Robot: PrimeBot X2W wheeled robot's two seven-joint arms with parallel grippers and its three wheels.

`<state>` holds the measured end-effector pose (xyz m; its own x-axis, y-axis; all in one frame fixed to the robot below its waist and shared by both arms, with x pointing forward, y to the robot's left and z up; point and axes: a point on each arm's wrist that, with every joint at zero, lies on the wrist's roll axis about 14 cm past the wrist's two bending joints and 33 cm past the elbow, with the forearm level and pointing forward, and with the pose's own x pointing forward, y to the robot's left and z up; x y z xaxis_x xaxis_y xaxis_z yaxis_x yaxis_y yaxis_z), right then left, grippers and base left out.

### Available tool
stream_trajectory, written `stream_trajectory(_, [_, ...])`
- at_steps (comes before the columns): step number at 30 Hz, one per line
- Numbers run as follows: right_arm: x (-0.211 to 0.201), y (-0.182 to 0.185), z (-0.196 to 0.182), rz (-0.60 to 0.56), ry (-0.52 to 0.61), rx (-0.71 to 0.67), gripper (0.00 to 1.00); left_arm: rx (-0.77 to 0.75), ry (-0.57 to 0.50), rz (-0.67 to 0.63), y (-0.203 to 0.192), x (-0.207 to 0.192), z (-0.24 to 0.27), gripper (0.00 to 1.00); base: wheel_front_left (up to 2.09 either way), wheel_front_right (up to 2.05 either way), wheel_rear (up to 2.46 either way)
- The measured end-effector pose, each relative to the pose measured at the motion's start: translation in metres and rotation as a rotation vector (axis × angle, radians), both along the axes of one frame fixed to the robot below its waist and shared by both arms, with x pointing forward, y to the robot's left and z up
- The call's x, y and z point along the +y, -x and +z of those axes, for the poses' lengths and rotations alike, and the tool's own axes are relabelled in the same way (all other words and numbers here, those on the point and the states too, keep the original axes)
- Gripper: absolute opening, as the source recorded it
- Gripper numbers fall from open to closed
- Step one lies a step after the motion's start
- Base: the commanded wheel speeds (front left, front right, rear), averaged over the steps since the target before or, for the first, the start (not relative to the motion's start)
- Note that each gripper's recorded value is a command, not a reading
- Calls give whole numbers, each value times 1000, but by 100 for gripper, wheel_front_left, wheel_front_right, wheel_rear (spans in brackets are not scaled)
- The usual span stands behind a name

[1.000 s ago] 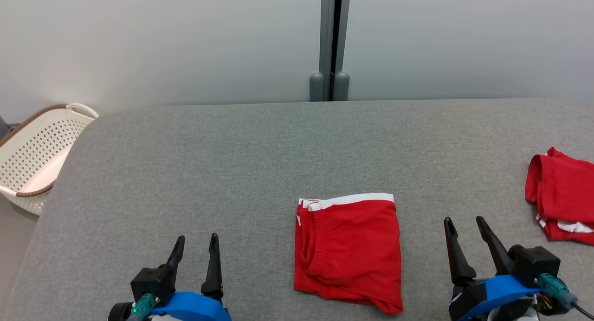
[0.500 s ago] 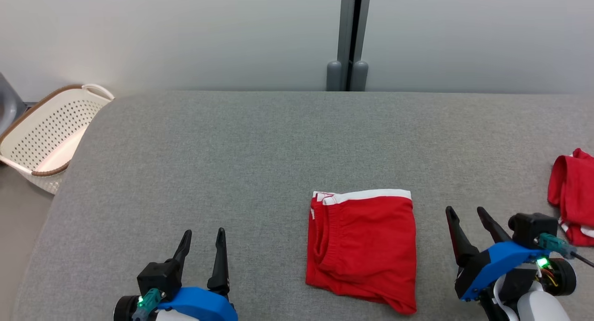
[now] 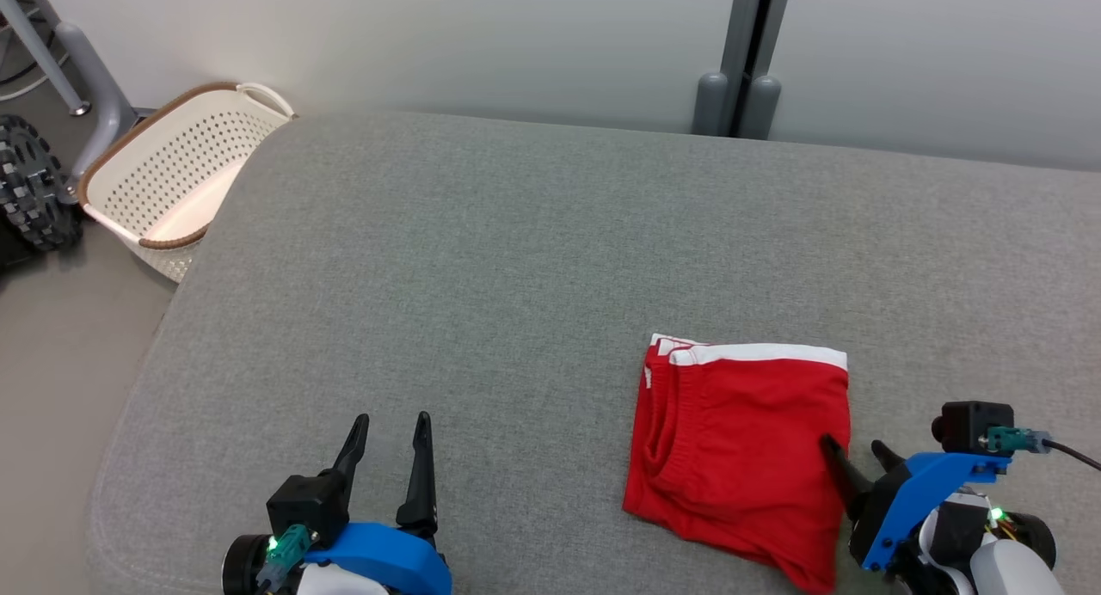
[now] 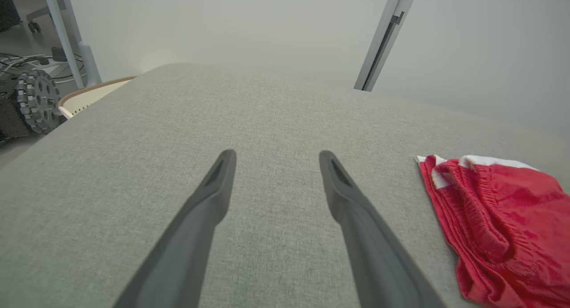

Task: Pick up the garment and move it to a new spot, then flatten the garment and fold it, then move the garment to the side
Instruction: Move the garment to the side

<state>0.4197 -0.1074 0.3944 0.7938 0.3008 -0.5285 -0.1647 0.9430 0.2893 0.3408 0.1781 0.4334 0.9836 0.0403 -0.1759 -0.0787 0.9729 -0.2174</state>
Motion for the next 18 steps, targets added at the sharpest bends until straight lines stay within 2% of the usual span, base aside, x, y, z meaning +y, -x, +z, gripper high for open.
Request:
stream_trajectory(5, [22, 4, -20, 62, -14, 89, 100, 14, -7, 30, 4, 9, -4, 100, 0, 0, 0])
stream_trajectory(6, [25, 3, -21, 73, -10, 94, 86, 15, -7, 31, 4, 10, -4, 100, 0, 0, 0])
stream_trajectory(7, [28, 2, -22, 84, -7, 96, 48, 16, -9, 33, 4, 11, -5, 100, 0, 0, 0])
stream_trajectory(9, [30, 1, -22, 94, -2, 96, 21, 17, -11, 35, 4, 12, -5, 100, 0, 0, 0])
stream_trajectory(10, [31, 0, -22, 98, 1, 94, 0, 18, -11, 33, 3, 11, -5, 100, 0, 0, 0])
stream_trajectory(14, [29, -5, -16, 100, 3, 61, 0, 20, -13, 6, -2, 4, -7, 100, 0, 0, 0])
stream_trajectory(18, [6, -10, -10, 72, 35, 29, 0, 18, -11, -51, -13, -12, -8, 100, 0, 0, 0])
